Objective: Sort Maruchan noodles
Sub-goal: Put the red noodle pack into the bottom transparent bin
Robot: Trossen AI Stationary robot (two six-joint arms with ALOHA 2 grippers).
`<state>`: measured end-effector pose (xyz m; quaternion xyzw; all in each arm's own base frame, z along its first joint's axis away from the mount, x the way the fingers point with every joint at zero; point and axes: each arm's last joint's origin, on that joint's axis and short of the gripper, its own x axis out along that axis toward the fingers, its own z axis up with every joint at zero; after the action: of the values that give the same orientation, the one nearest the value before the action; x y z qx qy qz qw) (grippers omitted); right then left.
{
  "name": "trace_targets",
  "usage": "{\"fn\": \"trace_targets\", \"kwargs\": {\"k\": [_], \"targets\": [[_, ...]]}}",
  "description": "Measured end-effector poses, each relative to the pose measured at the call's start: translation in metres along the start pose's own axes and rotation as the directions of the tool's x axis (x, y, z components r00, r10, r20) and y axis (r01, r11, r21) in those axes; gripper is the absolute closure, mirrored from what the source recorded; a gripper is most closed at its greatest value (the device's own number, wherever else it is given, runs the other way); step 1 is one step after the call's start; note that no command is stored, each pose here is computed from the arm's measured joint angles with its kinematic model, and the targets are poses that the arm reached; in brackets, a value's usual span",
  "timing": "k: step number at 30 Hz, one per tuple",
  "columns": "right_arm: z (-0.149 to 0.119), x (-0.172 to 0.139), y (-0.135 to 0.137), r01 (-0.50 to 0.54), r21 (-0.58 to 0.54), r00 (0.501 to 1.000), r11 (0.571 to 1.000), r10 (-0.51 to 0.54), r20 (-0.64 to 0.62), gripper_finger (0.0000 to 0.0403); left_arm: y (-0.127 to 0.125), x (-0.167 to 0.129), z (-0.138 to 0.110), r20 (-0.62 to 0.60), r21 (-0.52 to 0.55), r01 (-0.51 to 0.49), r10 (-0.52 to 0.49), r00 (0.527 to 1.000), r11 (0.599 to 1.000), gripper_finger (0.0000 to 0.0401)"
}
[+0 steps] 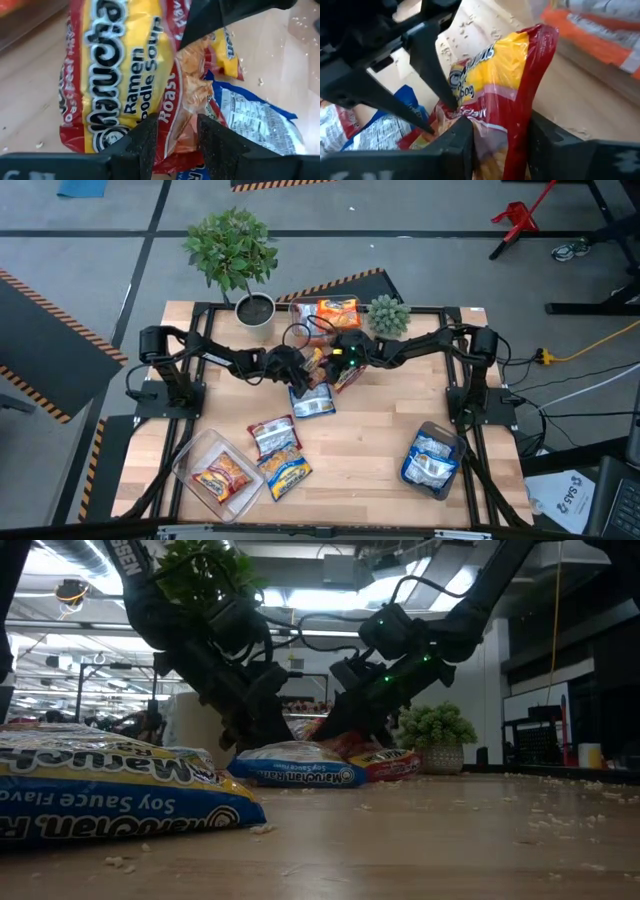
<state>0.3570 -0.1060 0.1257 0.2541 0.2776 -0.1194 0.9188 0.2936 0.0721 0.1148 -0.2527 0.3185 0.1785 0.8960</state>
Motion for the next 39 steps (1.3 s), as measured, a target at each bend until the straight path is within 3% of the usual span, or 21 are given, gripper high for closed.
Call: {"fn": "trace_targets", "kwargs": {"k": [9, 19, 23, 28, 33, 39], "targets": [[0.006, -0.006, 0.005, -0.029, 0.019, 0.999, 0.999, 0.028, 0.028, 0.0308, -0.009, -0.035, 0.019, 0.035, -0.067, 0.044, -0.042, 0.998, 0.997, 0.0267], [0.027, -0.023, 0.035, -0.087, -0.001, 0.989, 0.996, 0.086, 0.122, 0.0309, -0.029, -0.138, 0.042, 0.186, -0.179, 0.231, -0.198, 0.963, 0.956, 0.0267], [0.044, -0.023, 0.071, -0.158, -0.053, 0.972, 0.986, 0.165, 0.167, 0.0309, -0.040, -0.189, 0.046, 0.328, -0.180, 0.390, -0.318, 0.889, 0.903, 0.0267], [0.058, -0.022, 0.133, -0.197, -0.183, 0.964, 0.963, 0.225, 0.141, 0.0309, -0.046, -0.248, 0.041, 0.495, -0.110, 0.547, -0.431, 0.754, 0.830, 0.0267], [0.062, -0.014, 0.190, -0.225, -0.288, 0.961, 0.931, 0.261, 0.095, 0.0309, -0.041, -0.292, 0.031, 0.627, -0.056, 0.618, -0.455, 0.633, 0.784, 0.0267], [0.062, 0.007, 0.241, -0.299, -0.383, 0.927, 0.874, 0.361, 0.102, 0.0310, -0.029, -0.327, 0.019, 0.718, 0.010, 0.667, -0.470, 0.514, 0.745, 0.0267]]}}
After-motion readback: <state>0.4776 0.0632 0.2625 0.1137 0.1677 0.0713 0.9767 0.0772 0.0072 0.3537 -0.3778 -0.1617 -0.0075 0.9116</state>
